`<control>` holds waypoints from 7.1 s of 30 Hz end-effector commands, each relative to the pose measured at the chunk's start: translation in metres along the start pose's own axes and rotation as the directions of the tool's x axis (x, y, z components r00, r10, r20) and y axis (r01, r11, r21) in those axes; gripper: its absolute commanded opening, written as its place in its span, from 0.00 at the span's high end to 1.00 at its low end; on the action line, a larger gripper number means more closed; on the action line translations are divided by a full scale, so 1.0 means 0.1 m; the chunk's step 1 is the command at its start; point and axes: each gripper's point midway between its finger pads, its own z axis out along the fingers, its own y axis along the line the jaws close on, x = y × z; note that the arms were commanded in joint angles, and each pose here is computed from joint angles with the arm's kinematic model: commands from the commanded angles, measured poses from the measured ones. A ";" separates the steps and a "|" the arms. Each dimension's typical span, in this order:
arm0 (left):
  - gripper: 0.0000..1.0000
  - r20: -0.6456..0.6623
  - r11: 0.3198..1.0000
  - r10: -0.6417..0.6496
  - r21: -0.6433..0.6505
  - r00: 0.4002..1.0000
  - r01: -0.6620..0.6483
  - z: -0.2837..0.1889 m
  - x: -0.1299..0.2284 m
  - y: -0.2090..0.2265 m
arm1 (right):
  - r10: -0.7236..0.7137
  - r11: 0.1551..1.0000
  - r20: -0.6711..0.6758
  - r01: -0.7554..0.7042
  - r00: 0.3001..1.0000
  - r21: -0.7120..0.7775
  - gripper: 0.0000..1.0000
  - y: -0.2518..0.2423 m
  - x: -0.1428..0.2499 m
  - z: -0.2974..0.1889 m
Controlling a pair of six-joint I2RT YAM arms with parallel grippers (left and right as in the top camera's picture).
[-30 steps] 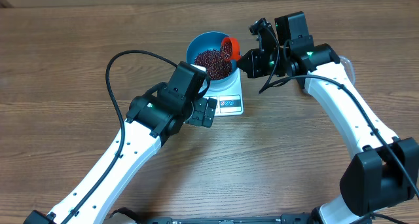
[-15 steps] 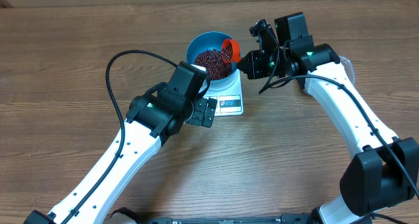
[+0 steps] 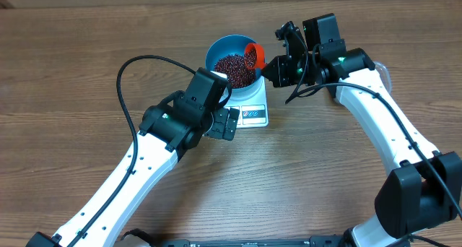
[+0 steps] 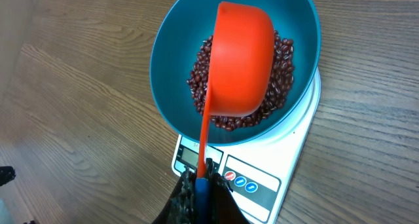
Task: Scoop item into bowl and weigh 150g on scale
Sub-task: 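Tilt the scoop with the right gripper to pour beans into the bowl, then hold the tilted scoop over the bowl with the right gripper, then carry the red scoop with the right gripper to the clear bean tub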
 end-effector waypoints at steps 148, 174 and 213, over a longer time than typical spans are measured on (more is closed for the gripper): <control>0.00 0.001 1.000 0.015 0.002 1.000 -0.015 -0.01 0.01 0.00 | -0.115 0.992 0.003 0.115 0.993 0.055 0.96 0.05 -0.03 -0.11; 0.00 0.001 1.000 0.015 0.002 1.000 -0.015 -0.01 0.01 0.00 | -0.114 0.992 0.000 0.113 0.994 0.055 0.96 0.05 -0.02 -0.11; 0.00 0.001 1.000 0.015 0.002 1.000 -0.015 -0.01 0.01 0.00 | 0.208 0.937 0.119 -0.162 0.971 -0.311 0.96 -0.64 -0.10 -1.18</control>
